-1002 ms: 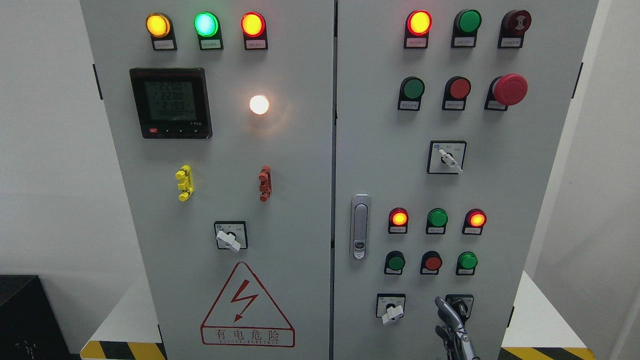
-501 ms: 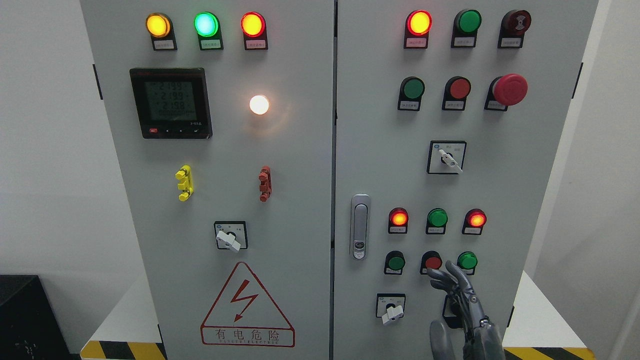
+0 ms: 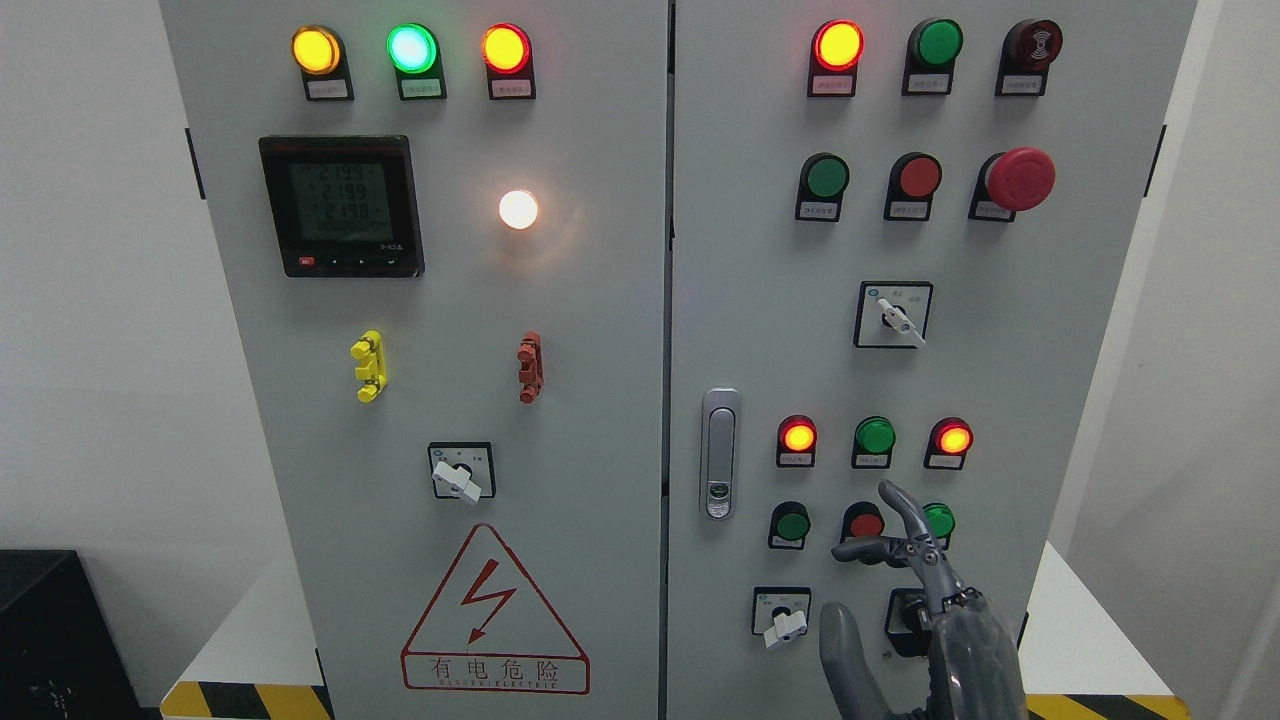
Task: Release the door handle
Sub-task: 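Reach the right hand up toward the silver door handle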
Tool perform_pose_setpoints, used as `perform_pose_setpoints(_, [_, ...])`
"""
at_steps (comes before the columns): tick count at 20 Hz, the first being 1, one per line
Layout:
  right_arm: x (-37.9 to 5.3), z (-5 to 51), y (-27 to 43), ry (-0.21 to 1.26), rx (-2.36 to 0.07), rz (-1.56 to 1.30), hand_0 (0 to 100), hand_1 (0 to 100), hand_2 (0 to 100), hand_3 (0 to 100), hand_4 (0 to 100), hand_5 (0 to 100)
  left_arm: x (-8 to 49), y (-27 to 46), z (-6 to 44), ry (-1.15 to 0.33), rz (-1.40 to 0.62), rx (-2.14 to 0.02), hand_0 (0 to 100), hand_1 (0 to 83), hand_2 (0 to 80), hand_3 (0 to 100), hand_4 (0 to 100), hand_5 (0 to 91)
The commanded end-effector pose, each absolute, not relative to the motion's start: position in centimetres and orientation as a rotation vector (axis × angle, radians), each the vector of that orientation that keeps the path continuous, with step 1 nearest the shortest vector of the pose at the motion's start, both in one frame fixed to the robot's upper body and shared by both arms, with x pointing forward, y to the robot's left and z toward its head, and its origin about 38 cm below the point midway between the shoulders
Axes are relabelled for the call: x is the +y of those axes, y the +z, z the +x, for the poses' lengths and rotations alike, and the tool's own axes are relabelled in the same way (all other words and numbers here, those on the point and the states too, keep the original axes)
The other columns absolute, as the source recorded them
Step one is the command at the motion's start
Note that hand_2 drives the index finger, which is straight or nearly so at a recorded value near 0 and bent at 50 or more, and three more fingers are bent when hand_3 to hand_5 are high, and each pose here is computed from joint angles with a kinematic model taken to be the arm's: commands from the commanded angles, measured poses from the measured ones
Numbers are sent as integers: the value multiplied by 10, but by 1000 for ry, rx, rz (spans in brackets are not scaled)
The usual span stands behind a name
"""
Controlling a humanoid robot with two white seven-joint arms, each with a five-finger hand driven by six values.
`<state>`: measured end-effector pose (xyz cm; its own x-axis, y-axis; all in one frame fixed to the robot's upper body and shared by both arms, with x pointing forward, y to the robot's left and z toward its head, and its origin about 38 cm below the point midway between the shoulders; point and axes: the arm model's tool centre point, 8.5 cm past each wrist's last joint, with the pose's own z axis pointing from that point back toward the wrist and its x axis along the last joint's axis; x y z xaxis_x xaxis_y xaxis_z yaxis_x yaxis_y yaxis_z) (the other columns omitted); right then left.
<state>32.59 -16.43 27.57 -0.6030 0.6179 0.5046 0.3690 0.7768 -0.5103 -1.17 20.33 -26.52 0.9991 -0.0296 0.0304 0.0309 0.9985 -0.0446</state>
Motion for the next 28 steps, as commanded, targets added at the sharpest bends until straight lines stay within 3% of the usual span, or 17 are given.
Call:
perform_pose_setpoints(1, [-153, 328, 278, 653, -2198, -1008, 507, 260, 0, 654, 639, 599, 203, -265, -12, -30, -46, -29, 0, 0, 43, 106, 2, 0])
perform_pose_setpoints(11, [-117, 338, 269, 779, -2034, -1160, 413, 276, 0, 711, 709, 677, 203, -265, -12, -30, -46, -29, 0, 0, 42, 106, 2, 0])
perform_pose_setpoints(28, [-78, 374, 261, 881, -1966, -1180, 398, 260, 0, 718, 706, 690, 204, -265, -12, -30, -44, -30, 0, 0, 42, 107, 3, 0])
